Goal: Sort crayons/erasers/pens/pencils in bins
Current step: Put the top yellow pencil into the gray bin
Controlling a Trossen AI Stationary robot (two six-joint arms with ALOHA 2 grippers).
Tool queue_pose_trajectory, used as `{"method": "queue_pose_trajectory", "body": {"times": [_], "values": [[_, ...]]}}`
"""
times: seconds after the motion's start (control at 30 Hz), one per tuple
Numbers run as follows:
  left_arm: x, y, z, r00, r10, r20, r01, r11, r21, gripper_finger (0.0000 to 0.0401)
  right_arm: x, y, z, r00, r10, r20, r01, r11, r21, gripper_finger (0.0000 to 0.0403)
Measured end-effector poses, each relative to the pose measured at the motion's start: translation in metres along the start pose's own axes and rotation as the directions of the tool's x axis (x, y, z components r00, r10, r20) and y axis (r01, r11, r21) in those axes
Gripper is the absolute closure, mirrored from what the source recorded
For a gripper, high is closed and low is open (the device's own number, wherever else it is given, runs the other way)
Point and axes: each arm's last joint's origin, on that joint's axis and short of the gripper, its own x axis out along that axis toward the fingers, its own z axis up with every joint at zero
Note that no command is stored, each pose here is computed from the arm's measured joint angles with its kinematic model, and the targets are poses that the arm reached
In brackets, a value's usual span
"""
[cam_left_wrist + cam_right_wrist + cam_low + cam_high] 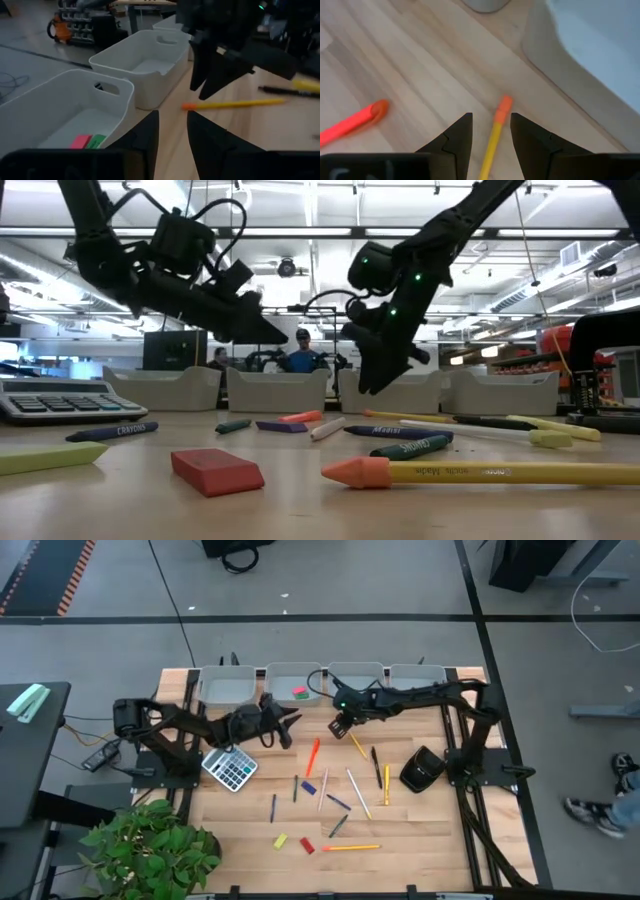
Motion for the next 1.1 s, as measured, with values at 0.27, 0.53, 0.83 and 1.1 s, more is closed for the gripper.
{"method": "queue_pose_trajectory", "body": {"times": [0.27, 0.53, 0.83, 1.1], "values": [[-0.01, -0.007, -0.01, 1.0, 0.019, -0.012, -0.018, 0.998, 0.061, 0.0292, 0.019, 0.002, -0.001, 0.999, -0.04, -0.032, 0.041, 0.999, 0.01, 0.026], [-0.017, -0.005, -0.02, 0.998, 0.046, -0.032, -0.044, 0.998, 0.055, 0.0292, 0.029, -0.002, -0.005, 0.993, -0.112, -0.04, 0.113, 0.993, 0.026, 0.026], [-0.022, -0.003, -0.022, 0.999, 0.047, -0.006, -0.046, 0.998, 0.04, 0.0292, 0.029, -0.002, -0.005, 0.993, -0.107, -0.043, 0.109, 0.993, 0.042, 0.0272], [-0.022, -0.003, -0.022, 0.999, 0.047, -0.006, -0.047, 0.997, 0.056, 0.0291, 0.029, -0.004, -0.005, 0.995, -0.083, -0.059, 0.082, 0.996, -0.02, 0.0336]]}}
